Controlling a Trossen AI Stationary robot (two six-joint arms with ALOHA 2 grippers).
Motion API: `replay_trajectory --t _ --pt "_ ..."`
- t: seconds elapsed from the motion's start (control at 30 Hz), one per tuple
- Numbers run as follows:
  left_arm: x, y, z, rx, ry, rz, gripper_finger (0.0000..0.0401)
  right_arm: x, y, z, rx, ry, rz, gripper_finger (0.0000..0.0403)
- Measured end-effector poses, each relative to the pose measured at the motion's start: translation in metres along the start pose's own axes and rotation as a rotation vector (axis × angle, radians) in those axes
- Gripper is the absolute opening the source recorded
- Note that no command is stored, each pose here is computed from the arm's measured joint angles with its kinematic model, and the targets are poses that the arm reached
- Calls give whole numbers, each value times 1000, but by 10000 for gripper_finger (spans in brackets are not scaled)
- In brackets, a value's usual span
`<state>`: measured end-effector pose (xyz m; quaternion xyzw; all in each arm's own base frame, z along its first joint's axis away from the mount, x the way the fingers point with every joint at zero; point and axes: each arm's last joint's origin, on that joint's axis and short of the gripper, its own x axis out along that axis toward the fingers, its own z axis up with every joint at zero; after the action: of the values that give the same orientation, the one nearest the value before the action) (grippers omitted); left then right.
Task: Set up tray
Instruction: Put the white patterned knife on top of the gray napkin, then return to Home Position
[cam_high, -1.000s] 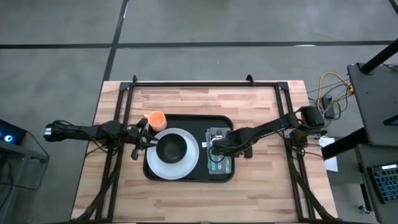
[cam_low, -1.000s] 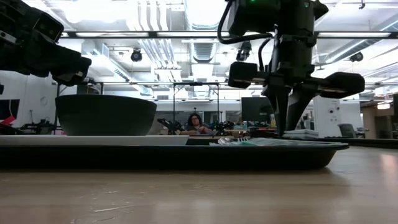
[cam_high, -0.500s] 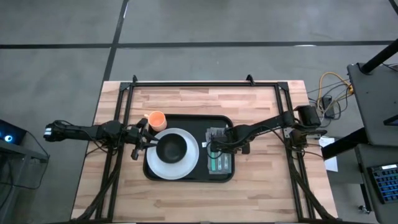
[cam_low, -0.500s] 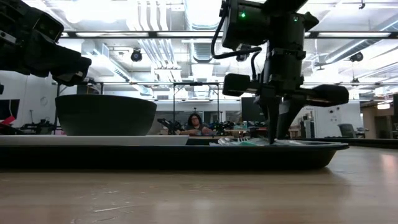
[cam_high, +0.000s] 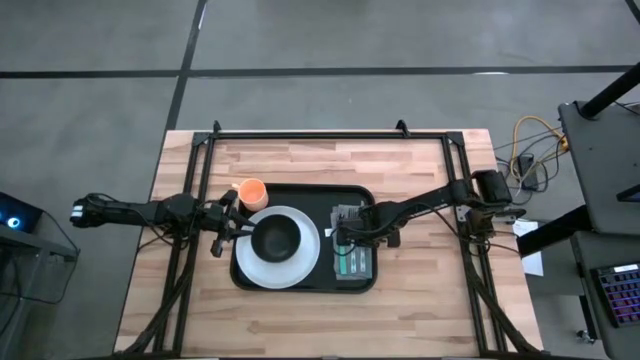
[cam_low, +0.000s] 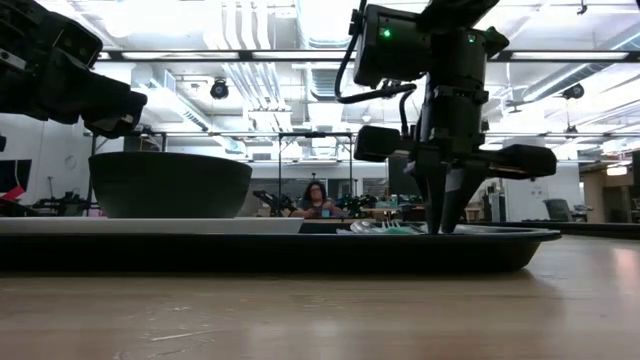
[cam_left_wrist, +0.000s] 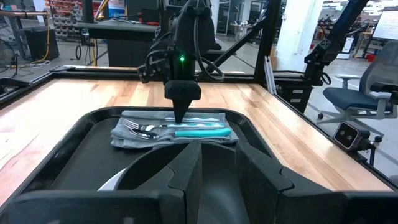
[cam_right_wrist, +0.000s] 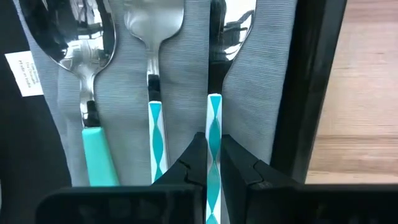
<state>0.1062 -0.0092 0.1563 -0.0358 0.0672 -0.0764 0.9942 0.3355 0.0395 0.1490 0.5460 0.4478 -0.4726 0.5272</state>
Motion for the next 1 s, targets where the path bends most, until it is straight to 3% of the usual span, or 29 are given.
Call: replay_trajectory --t 0.23,0.67,1.0 --pt "0 0 0 0 0 0 80 0 1 0 -4 3 12 18" --pt "0 0 0 0 0 0 80 -1 1 0 7 4 12 113" --pt "0 0 0 0 0 0 80 -13 9 -1 -152 3 25 120"
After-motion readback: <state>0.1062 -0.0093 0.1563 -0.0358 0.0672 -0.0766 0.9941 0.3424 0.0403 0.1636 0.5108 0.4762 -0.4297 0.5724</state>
